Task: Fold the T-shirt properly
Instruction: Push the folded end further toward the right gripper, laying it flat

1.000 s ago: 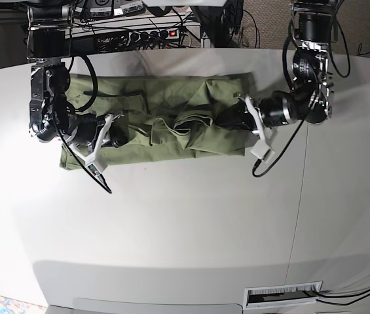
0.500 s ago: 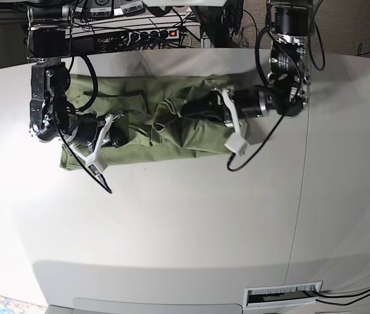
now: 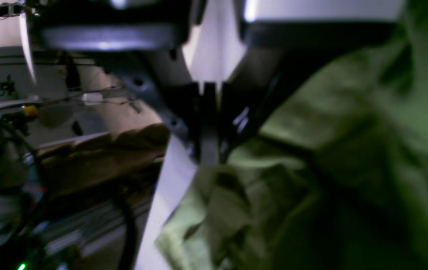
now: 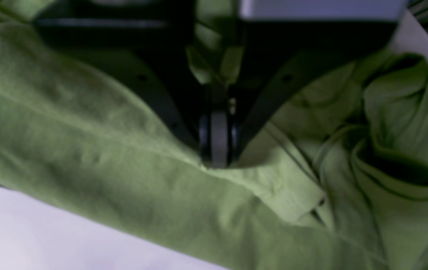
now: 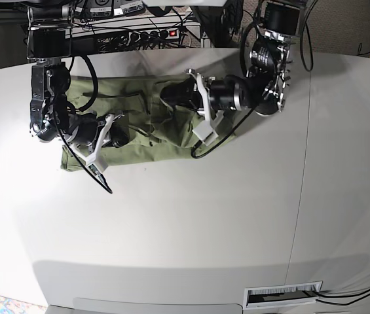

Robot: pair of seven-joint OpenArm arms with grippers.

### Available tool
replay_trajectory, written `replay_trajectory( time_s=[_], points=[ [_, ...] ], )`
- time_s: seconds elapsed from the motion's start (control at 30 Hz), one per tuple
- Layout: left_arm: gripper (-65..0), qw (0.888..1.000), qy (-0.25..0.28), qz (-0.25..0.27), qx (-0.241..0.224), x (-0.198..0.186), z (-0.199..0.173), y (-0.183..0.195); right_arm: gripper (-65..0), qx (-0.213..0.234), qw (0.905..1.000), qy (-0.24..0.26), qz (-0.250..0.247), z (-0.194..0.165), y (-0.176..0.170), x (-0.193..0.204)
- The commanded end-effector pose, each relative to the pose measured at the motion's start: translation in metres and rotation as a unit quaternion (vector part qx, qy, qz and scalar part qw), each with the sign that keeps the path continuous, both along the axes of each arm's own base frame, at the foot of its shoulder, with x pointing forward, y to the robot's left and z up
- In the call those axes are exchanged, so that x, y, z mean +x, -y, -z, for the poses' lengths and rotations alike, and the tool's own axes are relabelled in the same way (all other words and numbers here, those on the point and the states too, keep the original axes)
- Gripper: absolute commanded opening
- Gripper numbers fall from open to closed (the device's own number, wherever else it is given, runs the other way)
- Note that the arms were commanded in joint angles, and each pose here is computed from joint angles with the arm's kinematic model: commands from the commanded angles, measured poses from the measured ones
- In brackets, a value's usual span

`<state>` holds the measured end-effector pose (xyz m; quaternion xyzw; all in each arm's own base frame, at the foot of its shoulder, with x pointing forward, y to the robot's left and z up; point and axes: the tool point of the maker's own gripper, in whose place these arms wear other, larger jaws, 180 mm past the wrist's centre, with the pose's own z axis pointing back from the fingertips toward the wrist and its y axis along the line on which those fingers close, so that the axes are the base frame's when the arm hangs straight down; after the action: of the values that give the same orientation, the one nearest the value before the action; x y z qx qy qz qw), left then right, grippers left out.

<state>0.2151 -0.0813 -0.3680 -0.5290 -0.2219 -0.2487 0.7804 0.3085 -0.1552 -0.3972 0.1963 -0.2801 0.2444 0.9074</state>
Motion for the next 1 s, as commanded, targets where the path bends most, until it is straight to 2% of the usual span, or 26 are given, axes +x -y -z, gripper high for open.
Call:
replay_trajectory(
  time_s=[0.0,0.2,0.43,0.6,0.7,0.83,0.97],
  points=[
    [-65.0,0.999,0.032,-0.002,-0.014,0.014,-0.018,-0.001,-65.0,-0.014,0.9999,0.003,-0.002,-0.003,0.007,0.003],
    [-65.0,0.995,0.075,0.006,0.063,0.034,-0.01,-0.034,-65.0,-0.017,0.9999,0.003,-0.002,-0.002,0.008,0.003],
    [-65.0,0.983,0.107,-0.044,0.141,0.06,0.008,-0.07,-65.0,-0.018,0.9998,0.003,-0.002,-0.002,0.008,0.003],
    [-65.0,0.962,0.129,-0.099,0.219,0.084,0.021,-0.103,-65.0,-0.02,0.9998,0.002,-0.002,-0.002,0.009,0.003],
    [-65.0,0.95,0.13,-0.101,0.265,0.086,0.032,-0.115,-65.0,-0.022,0.9998,0.002,-0.002,-0.001,0.009,0.002],
    [-65.0,0.952,0.123,-0.094,0.264,0.083,0.03,-0.115,-65.0,-0.022,0.9998,0.002,-0.002,-0.001,0.009,0.002],
    [-65.0,0.963,0.128,-0.084,0.223,0.08,0.005,-0.106,-65.0,-0.022,0.9997,0.002,-0.002,-0.001,0.009,0.002]
  ],
)
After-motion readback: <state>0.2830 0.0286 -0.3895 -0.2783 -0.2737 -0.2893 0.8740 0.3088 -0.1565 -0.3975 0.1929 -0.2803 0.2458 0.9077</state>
